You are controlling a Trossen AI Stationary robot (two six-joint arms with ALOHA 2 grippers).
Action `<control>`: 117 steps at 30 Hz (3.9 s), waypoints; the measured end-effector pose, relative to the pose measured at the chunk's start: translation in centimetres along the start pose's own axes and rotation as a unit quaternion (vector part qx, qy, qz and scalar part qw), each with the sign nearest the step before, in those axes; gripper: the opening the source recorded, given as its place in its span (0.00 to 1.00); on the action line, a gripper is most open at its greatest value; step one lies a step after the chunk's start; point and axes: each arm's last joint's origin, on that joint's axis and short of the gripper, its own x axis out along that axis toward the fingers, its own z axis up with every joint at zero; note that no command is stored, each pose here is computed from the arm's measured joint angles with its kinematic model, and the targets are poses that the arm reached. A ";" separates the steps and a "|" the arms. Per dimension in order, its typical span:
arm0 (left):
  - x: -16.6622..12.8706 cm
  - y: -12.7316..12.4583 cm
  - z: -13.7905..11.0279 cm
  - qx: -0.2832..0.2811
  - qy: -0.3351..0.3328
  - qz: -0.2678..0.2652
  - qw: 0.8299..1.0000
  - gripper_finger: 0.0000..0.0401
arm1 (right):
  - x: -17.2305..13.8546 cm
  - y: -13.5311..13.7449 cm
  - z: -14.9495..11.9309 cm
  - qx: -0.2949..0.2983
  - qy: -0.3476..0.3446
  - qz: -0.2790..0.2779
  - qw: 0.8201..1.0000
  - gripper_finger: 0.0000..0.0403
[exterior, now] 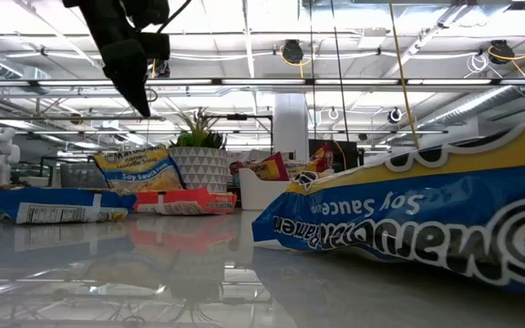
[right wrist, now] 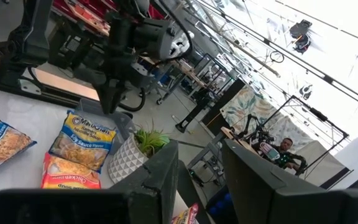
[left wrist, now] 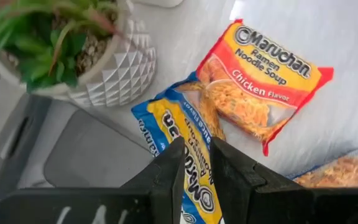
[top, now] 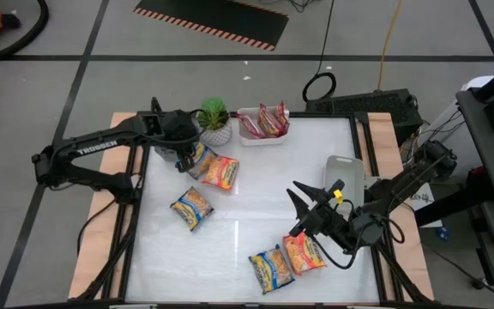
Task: Sort Maruchan noodles
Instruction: Put the middle blue noodle pack into the black bin
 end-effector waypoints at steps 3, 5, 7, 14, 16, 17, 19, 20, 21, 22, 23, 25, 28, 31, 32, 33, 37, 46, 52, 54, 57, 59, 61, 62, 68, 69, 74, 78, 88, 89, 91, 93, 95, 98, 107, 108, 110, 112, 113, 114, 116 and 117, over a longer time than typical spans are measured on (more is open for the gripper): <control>0.4 0.4 -0.3 -0.046 0.003 0.004 0.999 0.21 | 0.0 0.0 0.0 0.003 0.000 0.000 1.000 0.29; 0.8 0.5 -0.6 -0.073 0.010 -0.007 0.997 0.23 | 0.0 0.0 0.0 0.005 0.000 0.000 1.000 0.29; 1.2 0.5 -0.9 -0.090 0.016 -0.019 0.996 0.30 | 0.0 0.0 0.0 0.006 0.000 0.000 1.000 0.29; 3.1 0.6 -2.0 -0.122 0.018 0.035 0.992 0.69 | -0.1 -0.1 0.1 0.014 -0.002 0.000 1.000 0.29; 3.6 0.6 -2.2 -0.122 0.012 0.039 0.992 0.77 | -0.1 -0.1 0.1 0.018 -0.002 0.000 1.000 0.29; 3.9 0.5 -2.2 -0.120 0.004 0.038 0.992 0.80 | -0.1 -0.1 0.1 0.017 -0.002 0.000 1.000 0.29; 4.4 0.4 -2.3 -0.118 -0.007 0.029 0.993 0.83 | -0.1 -0.1 0.1 0.017 -0.002 0.000 1.000 0.29; 4.7 0.4 -2.4 -0.118 -0.008 0.024 0.993 0.83 | -0.1 -0.1 0.1 0.016 -0.002 0.000 1.000 0.29; 5.0 0.4 -2.4 -0.118 -0.009 0.022 0.993 0.84 | -0.1 -0.1 0.1 0.016 -0.002 0.000 1.000 0.29; 5.2 0.4 -2.4 -0.118 -0.009 0.023 0.993 0.83 | -0.1 -0.1 0.1 0.016 -0.003 0.001 1.000 0.29; 5.4 0.4 -2.4 -0.117 -0.005 0.024 0.993 0.83 | -0.1 -0.1 0.1 0.016 -0.003 0.001 1.000 0.29; 5.7 0.5 -2.5 -0.112 0.004 0.027 0.993 0.81 | -0.1 -0.1 0.1 0.016 -0.003 0.001 1.000 0.29; 6.3 0.9 -2.5 -0.104 0.013 0.031 0.994 0.77 | -0.1 -0.1 0.1 0.012 -0.003 0.001 1.000 0.29; 6.8 1.1 -2.3 -0.101 0.010 0.026 0.994 0.71 | -0.1 -0.1 0.1 0.009 -0.003 0.000 1.000 0.29; 6.9 1.2 -2.2 -0.100 0.009 0.020 0.995 0.69 | -0.1 -0.1 0.2 0.010 -0.003 0.000 1.000 0.29; 7.0 1.2 -2.2 -0.099 0.008 0.015 0.995 0.66 | -0.1 -0.1 0.1 0.009 -0.003 0.000 1.000 0.29; 7.1 1.1 -2.1 -0.086 0.008 0.008 0.996 0.50 | -0.1 -0.2 0.1 0.009 -0.003 0.000 1.000 0.29; 5.7 1.3 -1.7 -0.085 -0.009 -0.006 0.996 0.17 | -0.1 -0.1 0.1 0.005 -0.002 0.000 1.000 0.29; 2.0 1.6 -0.4 -0.041 -0.015 -0.004 0.999 0.16 | -0.1 -0.1 0.1 0.005 -0.002 0.000 1.000 0.29; 0.3 1.8 0.4 -0.016 -0.024 0.002 1.000 0.16 | -0.1 -0.1 0.1 0.006 -0.002 0.000 1.000 0.29; -2.0 2.2 1.1 0.038 -0.012 0.046 0.998 0.16 | -0.1 -0.1 0.1 0.005 -0.002 0.000 1.000 0.29; -3.3 2.6 1.7 0.090 -0.009 0.096 0.991 0.16 | -0.1 -0.1 0.1 0.006 -0.002 0.000 1.000 0.29; -4.2 2.9 2.1 0.146 -0.008 0.132 0.980 0.16 | -0.1 -0.1 0.1 0.005 -0.002 0.000 1.000 0.29; -4.4 3.0 2.3 0.171 -0.005 0.141 0.975 0.16 | -0.1 -0.1 0.1 0.004 -0.002 0.000 1.000 0.29; -4.5 3.9 2.2 0.256 0.015 0.152 0.955 0.16 | -0.1 0.0 0.0 -0.008 0.000 0.001 1.000 0.29; -4.4 4.1 2.0 0.261 0.022 0.153 0.953 0.16 | -0.1 0.1 0.0 -0.009 0.000 0.001 1.000 0.29; -4.1 5.9 1.2 0.257 0.049 0.165 0.951 0.16 | -0.1 0.1 -0.1 -0.010 0.001 0.001 1.000 0.29; -3.8 7.4 0.6 0.267 0.075 0.174 0.945 0.16 | -0.1 0.1 -0.1 -0.010 0.001 0.001 1.000 0.29; -2.3 8.8 -0.5 0.307 0.110 0.160 0.932 0.16 | -0.1 0.1 -0.1 -0.008 0.001 0.001 1.000 0.29; -2.3 8.8 -0.5 0.308 0.109 0.161 0.931 0.16 | -0.1 0.1 -0.1 -0.009 0.000 0.001 1.000 0.29; -2.3 8.8 -0.4 0.309 0.107 0.162 0.931 0.16 | -0.1 0.1 -0.1 -0.012 0.000 0.001 1.000 0.29; -2.3 8.8 -0.4 0.306 0.108 0.165 0.931 0.16 | -0.1 0.1 -0.1 -0.013 0.000 0.001 1.000 0.29; -2.2 8.9 -0.4 0.305 0.111 0.166 0.931 0.16 | 0.0 0.1 -0.1 -0.017 0.000 0.002 1.000 0.29; -2.1 8.9 -0.4 0.300 0.113 0.168 0.932 0.16 | 0.0 0.1 0.0 -0.021 0.000 0.001 1.000 0.29; -1.2 8.2 1.3 0.279 0.028 0.139 0.950 0.16 | 0.1 -0.3 0.2 -0.016 -0.011 0.006 1.000 0.29; -1.0 8.4 1.4 0.278 0.030 0.148 0.949 0.16 | 0.1 -0.3 0.2 -0.017 -0.011 0.006 1.000 0.29; -0.7 8.7 1.6 0.276 0.037 0.160 0.947 0.16 | 0.1 -0.3 0.2 -0.017 -0.011 0.006 1.000 0.29; -0.2 9.2 1.6 0.274 0.047 0.162 0.947 0.16 | 0.1 -0.3 0.2 -0.017 -0.011 0.006 1.000 0.29; 0.0 9.5 1.6 0.273 0.053 0.163 0.947 0.16 | 0.1 -0.3 0.2 -0.017 -0.011 0.006 1.000 0.29; 0.2 9.7 1.5 0.270 0.059 0.165 0.947 0.16 | 0.1 -0.3 0.2 -0.017 -0.011 0.006 1.000 0.29; 0.5 10.3 1.4 0.263 0.069 0.170 0.947 0.16 | 0.1 -0.3 0.2 -0.017 -0.011 0.006 1.000 0.29; 0.4 10.5 1.3 0.259 0.073 0.174 0.947 0.16 | 0.1 -0.3 0.2 -0.017 -0.011 0.006 1.000 0.29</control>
